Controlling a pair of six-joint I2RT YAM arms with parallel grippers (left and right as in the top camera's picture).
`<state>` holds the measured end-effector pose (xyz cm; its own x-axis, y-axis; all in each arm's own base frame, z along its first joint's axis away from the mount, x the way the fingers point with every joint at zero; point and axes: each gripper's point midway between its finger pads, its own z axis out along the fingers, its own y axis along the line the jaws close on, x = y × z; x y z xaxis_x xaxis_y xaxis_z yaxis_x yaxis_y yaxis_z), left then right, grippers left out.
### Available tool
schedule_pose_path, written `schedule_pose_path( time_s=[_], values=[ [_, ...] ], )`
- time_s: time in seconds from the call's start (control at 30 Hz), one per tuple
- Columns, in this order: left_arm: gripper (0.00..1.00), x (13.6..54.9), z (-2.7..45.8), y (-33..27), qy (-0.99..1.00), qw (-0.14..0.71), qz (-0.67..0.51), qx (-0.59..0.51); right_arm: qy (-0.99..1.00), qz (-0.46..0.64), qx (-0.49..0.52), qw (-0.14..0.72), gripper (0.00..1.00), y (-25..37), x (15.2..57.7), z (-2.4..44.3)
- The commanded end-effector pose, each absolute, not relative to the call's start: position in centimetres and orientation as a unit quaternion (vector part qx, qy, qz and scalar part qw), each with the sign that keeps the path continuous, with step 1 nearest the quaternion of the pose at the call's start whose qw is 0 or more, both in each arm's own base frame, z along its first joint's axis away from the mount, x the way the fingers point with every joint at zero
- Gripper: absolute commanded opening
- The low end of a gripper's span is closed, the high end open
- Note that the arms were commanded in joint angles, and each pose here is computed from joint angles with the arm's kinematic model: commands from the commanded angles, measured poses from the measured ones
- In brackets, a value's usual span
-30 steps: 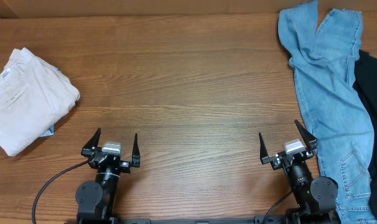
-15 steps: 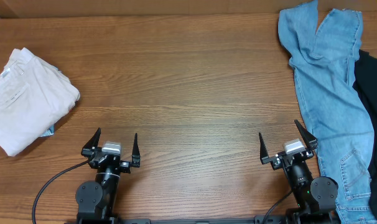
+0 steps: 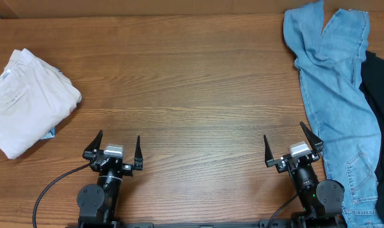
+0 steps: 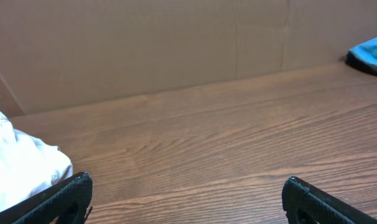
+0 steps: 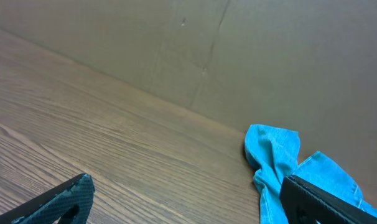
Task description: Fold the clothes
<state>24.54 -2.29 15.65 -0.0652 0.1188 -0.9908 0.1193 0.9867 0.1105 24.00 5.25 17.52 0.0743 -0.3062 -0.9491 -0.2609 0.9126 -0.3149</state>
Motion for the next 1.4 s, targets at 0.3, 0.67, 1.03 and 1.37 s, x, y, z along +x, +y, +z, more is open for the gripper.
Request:
schedule_pose_path(
  time_s=[0.3, 0.67, 1.03, 1.37],
  values=[
    [1.00, 24.5, 15.5, -2.3, 0.729, 0.678, 0.006, 0.089, 0.679, -0.016, -0.204, 0.705, 1.00, 5.2, 24.0, 17.4],
    [1.00, 24.5, 15.5, -2.3, 0.729, 0.678, 0.006, 0.089, 0.679, -0.016, -0.204, 0.705, 1.00, 5.2, 24.0, 17.4],
    [1.00, 24.5, 15.6, -2.3, 0.729, 0.679, 0.004, 0.090, 0.678, -0.015, -0.208, 0.705, 1.00, 5.3, 24.0, 17.4],
    [1.00, 24.5, 15.5, -2.4, 0.732, 0.677, -0.020, 0.068, 0.686, 0.031, -0.046, 0.726, 1.00, 2.5, 24.3, 19.7]
  ],
)
